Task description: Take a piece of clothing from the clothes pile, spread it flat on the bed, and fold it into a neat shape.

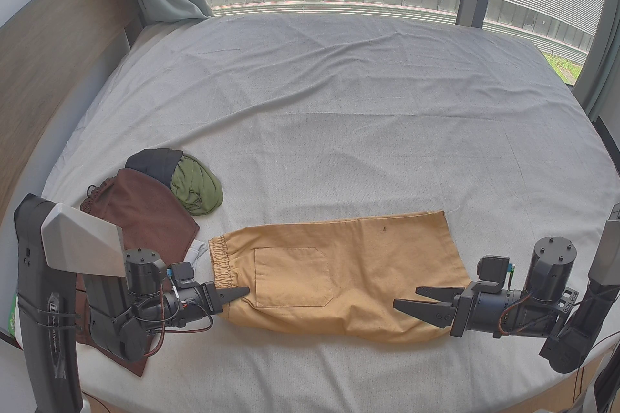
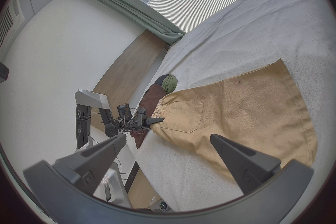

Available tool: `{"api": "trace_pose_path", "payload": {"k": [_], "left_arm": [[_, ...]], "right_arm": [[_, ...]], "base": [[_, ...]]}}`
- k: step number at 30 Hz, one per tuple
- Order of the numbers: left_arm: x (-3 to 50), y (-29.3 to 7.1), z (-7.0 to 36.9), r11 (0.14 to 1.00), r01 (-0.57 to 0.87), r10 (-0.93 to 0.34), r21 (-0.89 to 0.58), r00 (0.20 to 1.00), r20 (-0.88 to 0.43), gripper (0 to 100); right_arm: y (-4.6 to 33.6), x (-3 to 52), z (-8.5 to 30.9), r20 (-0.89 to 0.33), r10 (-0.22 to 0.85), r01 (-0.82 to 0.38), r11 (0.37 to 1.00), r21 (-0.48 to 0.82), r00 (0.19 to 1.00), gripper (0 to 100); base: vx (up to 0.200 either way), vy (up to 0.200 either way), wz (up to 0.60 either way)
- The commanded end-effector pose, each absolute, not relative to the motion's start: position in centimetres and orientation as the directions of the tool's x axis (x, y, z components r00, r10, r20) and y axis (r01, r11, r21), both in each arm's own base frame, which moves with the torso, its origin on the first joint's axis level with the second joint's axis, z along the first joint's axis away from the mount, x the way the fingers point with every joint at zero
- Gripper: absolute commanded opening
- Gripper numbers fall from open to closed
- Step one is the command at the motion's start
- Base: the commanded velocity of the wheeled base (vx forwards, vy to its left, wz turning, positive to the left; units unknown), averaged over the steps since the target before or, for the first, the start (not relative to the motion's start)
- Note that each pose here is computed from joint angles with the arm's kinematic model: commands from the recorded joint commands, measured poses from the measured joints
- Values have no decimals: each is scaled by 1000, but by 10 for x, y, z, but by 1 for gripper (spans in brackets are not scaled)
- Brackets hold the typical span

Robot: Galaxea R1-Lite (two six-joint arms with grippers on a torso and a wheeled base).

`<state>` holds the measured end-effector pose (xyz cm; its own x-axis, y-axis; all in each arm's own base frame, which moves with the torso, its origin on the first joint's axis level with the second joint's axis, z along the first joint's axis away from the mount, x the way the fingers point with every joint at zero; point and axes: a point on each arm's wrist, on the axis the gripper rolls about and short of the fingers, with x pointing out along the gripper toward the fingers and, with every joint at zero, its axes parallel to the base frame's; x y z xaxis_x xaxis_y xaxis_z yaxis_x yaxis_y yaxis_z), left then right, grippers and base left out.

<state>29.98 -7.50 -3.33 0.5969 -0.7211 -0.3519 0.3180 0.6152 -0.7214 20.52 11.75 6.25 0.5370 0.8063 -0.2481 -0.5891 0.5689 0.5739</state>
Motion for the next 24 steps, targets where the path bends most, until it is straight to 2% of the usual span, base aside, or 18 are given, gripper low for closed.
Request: {"api": "trace_pose_path", "payload": {"k": [1,24], "left_arm": [[301,-67,-30,629,331,-709,-704,616,-343,0],[303,-37,-7,586,386,-735,-713,623,-267,0]], "right_arm": [[118,205,62,-250,806,-588,569,575,536,100],[117,206,60,-257,804,-582,573,577,537,100]], "base": [[0,0,0],[0,0,0]]}}
